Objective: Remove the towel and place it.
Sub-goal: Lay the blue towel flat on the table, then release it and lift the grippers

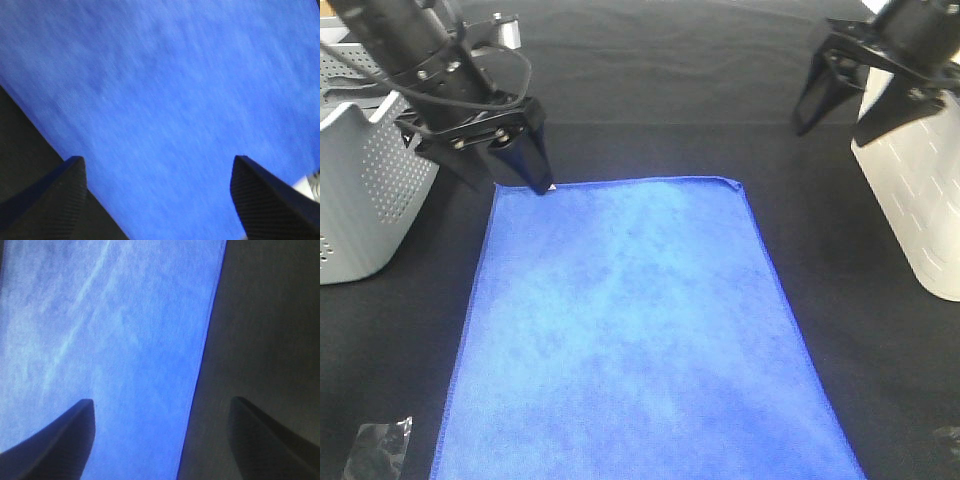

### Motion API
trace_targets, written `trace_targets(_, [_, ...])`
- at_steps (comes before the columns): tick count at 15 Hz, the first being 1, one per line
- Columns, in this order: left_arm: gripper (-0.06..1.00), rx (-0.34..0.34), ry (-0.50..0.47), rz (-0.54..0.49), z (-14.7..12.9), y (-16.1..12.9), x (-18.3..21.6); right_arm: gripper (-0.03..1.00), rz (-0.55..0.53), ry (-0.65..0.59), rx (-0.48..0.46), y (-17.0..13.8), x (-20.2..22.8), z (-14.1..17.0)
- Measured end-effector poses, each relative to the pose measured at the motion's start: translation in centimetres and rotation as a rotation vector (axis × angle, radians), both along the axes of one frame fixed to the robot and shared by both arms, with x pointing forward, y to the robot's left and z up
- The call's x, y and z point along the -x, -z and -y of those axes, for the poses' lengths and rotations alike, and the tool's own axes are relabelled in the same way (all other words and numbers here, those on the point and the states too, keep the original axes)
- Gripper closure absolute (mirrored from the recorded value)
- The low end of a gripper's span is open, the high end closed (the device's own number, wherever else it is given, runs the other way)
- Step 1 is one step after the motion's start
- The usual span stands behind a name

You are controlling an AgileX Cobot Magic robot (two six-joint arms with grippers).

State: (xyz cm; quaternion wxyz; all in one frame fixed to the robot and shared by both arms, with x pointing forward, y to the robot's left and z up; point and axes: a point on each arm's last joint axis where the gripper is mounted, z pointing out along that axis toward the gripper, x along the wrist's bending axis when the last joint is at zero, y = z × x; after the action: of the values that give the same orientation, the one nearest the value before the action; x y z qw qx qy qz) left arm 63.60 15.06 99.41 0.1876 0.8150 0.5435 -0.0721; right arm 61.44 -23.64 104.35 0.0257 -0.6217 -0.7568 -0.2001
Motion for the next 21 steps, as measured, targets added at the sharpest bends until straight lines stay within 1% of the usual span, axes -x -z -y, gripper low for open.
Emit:
trace_targets(3, [0.19,0.034,-0.024,0.018,0.8,1.8,-3.9,0.22,-0.008,-0.069,0.005,1.9,-4.5,-0.5])
trace_targets(5, [0.19,0.058,-0.025,-0.002,1.4,3.0,-6.0,0.22,-0.025,-0.097,0.007,3.3,-6.4,-0.7])
trace_targets(6, [0.19,0.064,-0.035,-0.035,1.4,4.0,-6.9,0.22,-0.03,-0.103,0.007,4.1,-7.3,-0.8])
trace_targets(8, [0.19,0.074,-0.094,-0.044,-0.1,5.4,-8.9,0.22,-0.058,-0.115,0.003,6.4,-8.6,-0.9])
trace_targets(11, [0.19,0.071,-0.182,-0.075,-3.2,7.1,-10.2,0.22,-0.092,-0.131,-0.032,9.3,-10.0,-1.3])
trace_targets(14, [0.19,0.07,-0.225,-0.08,-5.3,7.2,-10.6,0.22,-0.091,-0.128,-0.073,10.9,-11.2,-1.8])
trace_targets(15, [0.19,0.08,-0.25,-0.085,-6.2,7.2,-10.8,0.22,-0.091,-0.128,-0.077,11.4,-11.6,-1.8])
trace_targets(18, [0.19,0.076,-0.282,-0.097,-7.9,7.5,-11.0,0.22,-0.107,-0.133,-0.077,12.9,-12.0,-1.9])
trace_targets(21, [0.19,0.057,-0.289,-0.126,-8.6,9.4,-11.1,0.22,-0.136,-0.142,-0.075,14.5,-12.0,-1.9])
